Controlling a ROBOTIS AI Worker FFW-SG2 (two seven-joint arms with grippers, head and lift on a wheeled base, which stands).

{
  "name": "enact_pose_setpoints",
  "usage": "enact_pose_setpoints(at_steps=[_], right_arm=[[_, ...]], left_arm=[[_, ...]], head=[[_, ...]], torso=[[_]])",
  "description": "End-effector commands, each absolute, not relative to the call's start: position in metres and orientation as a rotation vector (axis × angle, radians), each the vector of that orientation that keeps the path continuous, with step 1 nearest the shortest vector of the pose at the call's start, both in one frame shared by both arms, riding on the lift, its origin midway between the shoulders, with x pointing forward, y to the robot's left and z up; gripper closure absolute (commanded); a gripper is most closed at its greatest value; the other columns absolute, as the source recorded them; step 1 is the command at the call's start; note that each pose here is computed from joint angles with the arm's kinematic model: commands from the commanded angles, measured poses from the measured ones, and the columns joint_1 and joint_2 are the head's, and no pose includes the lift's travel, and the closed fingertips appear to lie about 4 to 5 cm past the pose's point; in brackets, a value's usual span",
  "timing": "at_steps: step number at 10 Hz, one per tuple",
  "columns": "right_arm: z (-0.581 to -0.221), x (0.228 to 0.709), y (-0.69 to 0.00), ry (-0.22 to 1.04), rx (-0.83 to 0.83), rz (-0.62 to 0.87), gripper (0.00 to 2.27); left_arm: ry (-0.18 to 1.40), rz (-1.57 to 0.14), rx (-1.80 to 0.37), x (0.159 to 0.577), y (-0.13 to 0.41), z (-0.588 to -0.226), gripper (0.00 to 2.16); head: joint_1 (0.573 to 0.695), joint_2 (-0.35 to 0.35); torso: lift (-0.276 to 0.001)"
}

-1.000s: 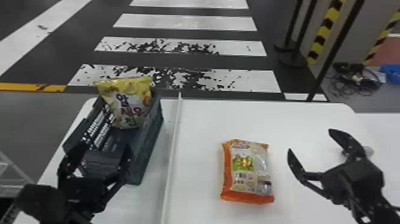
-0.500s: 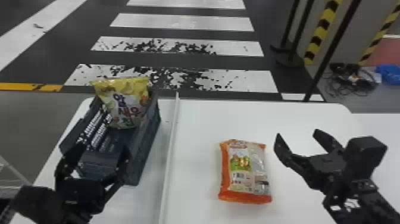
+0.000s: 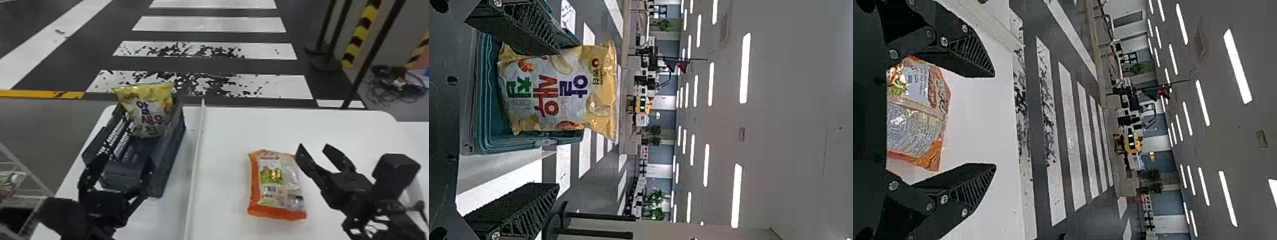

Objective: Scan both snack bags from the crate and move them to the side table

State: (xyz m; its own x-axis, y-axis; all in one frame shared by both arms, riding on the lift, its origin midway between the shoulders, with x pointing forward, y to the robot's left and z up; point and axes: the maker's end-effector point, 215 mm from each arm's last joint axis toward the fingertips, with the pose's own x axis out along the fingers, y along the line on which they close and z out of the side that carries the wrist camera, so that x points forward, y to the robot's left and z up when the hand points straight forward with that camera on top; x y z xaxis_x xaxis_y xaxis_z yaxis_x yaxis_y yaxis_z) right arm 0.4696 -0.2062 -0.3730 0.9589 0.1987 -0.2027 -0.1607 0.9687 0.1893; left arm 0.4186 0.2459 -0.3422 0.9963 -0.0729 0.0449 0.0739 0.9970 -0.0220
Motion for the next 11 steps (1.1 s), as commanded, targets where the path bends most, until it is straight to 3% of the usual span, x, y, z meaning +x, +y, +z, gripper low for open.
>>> enact_pose_setpoints(at_steps=[1,2,4,6,11], right_arm=[[-0.374,0.469,-0.203,0.224,0.155,0.183,1.43],[-0.376,0.469,-0.199,0.228,0.132,0.19,1.92],[-0.379,0.466,-0.174,0.245,0.089,0.265,2.16],[-0.385,0.464,-0.135,0.258,0.072,0.353,2.2],[-0.445,0.464,-0.066,0.361,0.013,0.474,2.2]], left_arm=[[-0.046,-0.072,-0.024,0.418,0.247,-0.343,0.05],[-0.046,-0.069,-0.025,0.418,0.247,-0.343,0.05],[-0.043,-0.069,-0.026,0.418,0.247,-0.345,0.06],[-0.04,-0.068,-0.027,0.418,0.247,-0.346,0.06],[-0.035,-0.067,-0.026,0.417,0.247,-0.348,0.06]], head=[[0.695,0.05],[0.695,0.053],[0.695,0.061],[0.695,0.098],[0.695,0.21]], torso=[[-0.099],[-0.099],[-0.099],[-0.099],[-0.099]])
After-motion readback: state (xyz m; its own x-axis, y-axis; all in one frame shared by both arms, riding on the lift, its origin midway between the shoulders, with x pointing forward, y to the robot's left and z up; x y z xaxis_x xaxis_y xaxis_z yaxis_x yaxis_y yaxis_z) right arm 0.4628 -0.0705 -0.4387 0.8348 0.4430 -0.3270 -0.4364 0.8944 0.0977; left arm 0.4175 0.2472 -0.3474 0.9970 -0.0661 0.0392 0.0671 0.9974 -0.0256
